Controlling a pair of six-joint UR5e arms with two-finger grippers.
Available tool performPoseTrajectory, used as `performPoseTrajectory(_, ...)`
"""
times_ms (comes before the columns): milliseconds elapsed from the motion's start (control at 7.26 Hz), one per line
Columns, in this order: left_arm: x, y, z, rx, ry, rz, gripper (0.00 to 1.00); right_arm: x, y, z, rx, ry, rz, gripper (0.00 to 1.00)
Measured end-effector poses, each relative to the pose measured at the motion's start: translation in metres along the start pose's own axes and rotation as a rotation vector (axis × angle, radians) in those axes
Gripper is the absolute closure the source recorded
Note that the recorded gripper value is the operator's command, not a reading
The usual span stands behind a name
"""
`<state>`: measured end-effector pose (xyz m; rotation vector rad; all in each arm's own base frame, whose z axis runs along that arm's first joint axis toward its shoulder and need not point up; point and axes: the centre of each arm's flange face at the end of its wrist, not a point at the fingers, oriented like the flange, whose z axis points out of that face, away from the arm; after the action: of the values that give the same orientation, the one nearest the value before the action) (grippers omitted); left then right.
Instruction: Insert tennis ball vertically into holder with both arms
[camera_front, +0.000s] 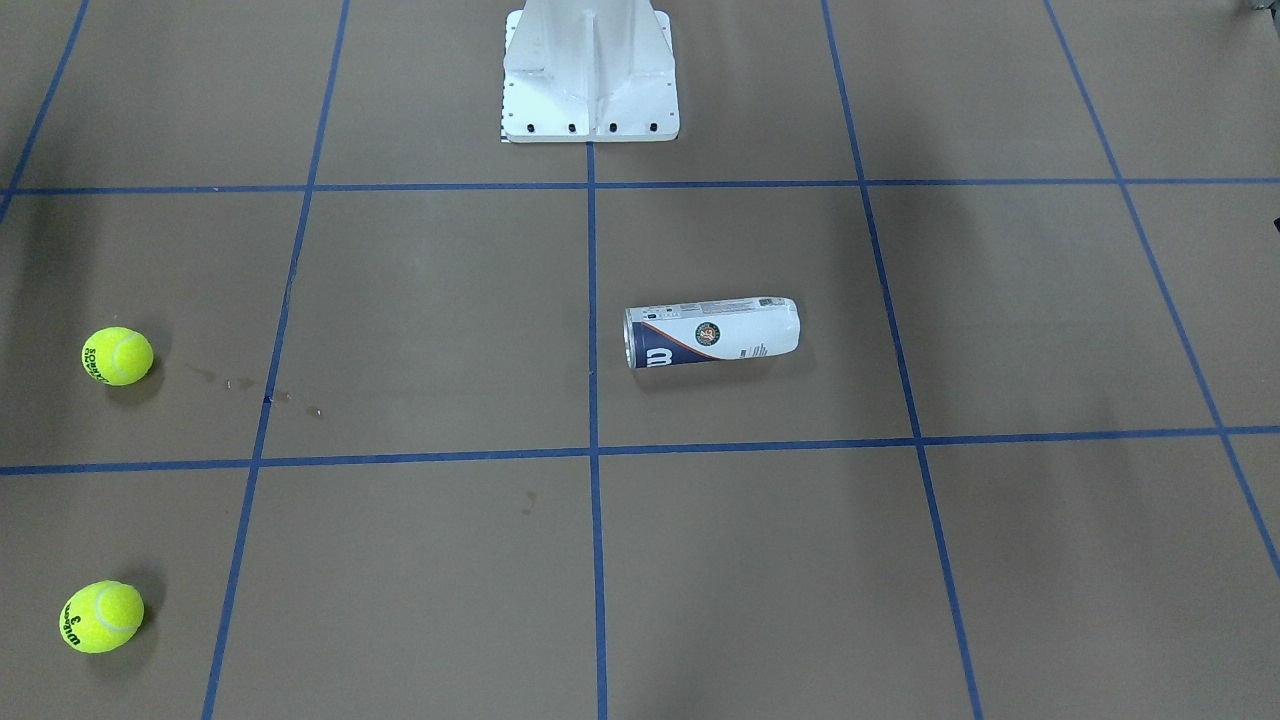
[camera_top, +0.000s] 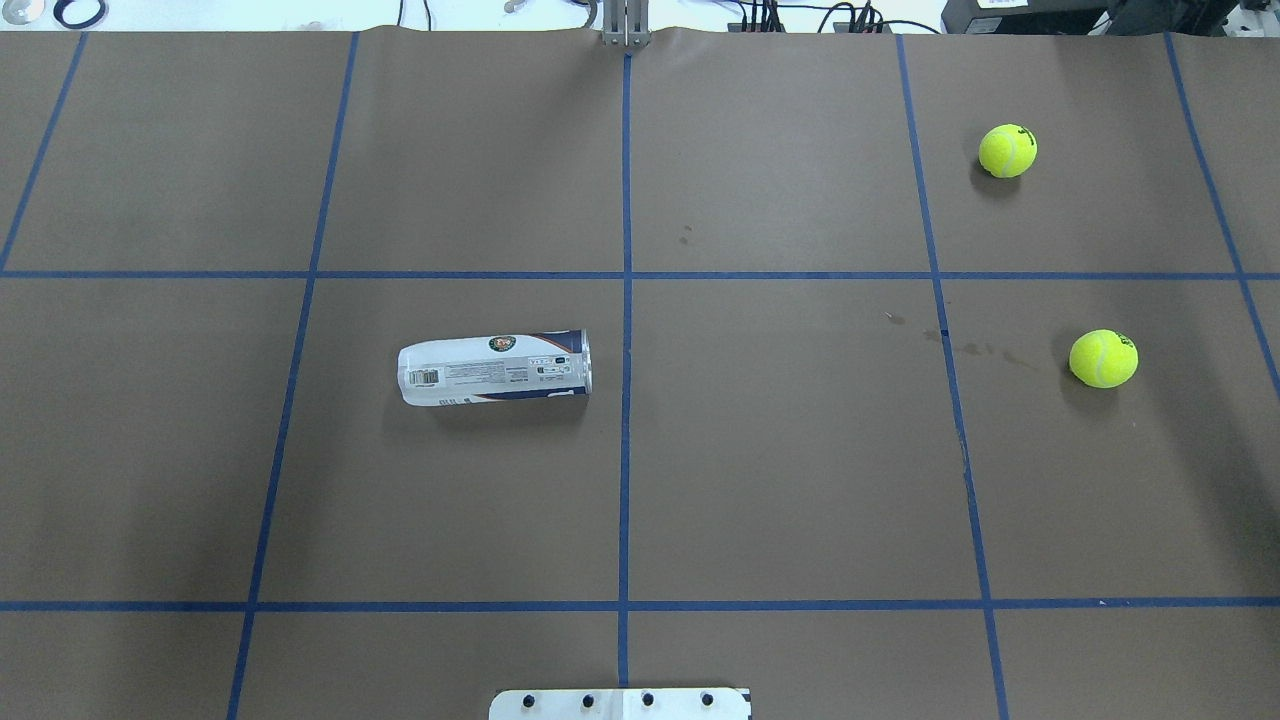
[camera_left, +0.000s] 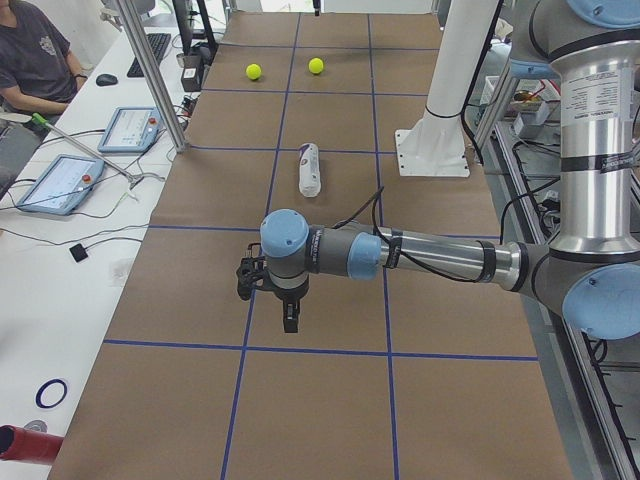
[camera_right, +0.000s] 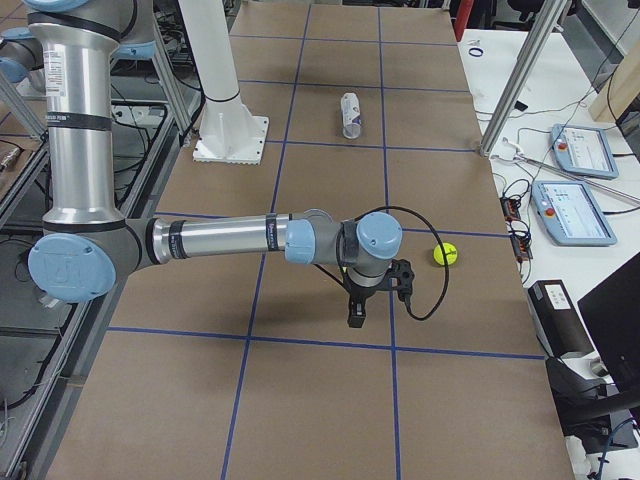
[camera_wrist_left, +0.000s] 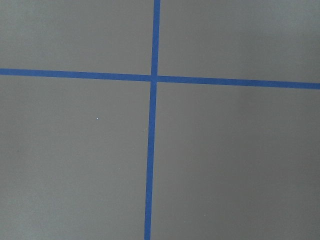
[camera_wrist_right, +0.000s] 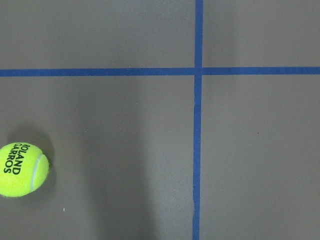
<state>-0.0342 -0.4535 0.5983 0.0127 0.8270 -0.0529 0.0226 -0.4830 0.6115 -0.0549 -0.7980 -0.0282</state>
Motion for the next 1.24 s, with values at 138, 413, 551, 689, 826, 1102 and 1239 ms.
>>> performPoseTrajectory(138,0.001,0.0,0.001,-0.007,0.023,-0.004,0.0,-0.003,-0.001,-0.003,0.009,0.0,-0.01,0.01)
performPoseTrajectory(413,0.006,0.002,0.0,-0.014,0.076,-0.002,0.0,-0.005,-0.001,-0.005,0.021,0.001,-0.022,0.01)
performPoseTrajectory(551,0.007,0.002,-0.001,-0.013,0.08,-0.001,0.0,-0.005,-0.001,-0.005,0.022,0.001,-0.022,0.01)
performPoseTrajectory(689,0.007,0.004,-0.001,-0.013,0.08,-0.004,0.0,-0.006,-0.001,-0.006,0.023,0.001,-0.023,0.01)
performPoseTrajectory(826,0.008,0.005,-0.002,-0.008,0.08,0.002,0.0,-0.006,-0.001,-0.006,0.023,0.001,-0.023,0.01)
performPoseTrajectory(1102,0.023,0.003,-0.014,0.033,0.088,0.06,0.0,-0.006,-0.001,-0.005,0.022,0.0,-0.022,0.01)
performPoseTrajectory(1239,0.034,0.0,-0.022,0.071,0.095,0.108,0.0,-0.005,-0.001,-0.005,0.022,-0.001,-0.021,0.01)
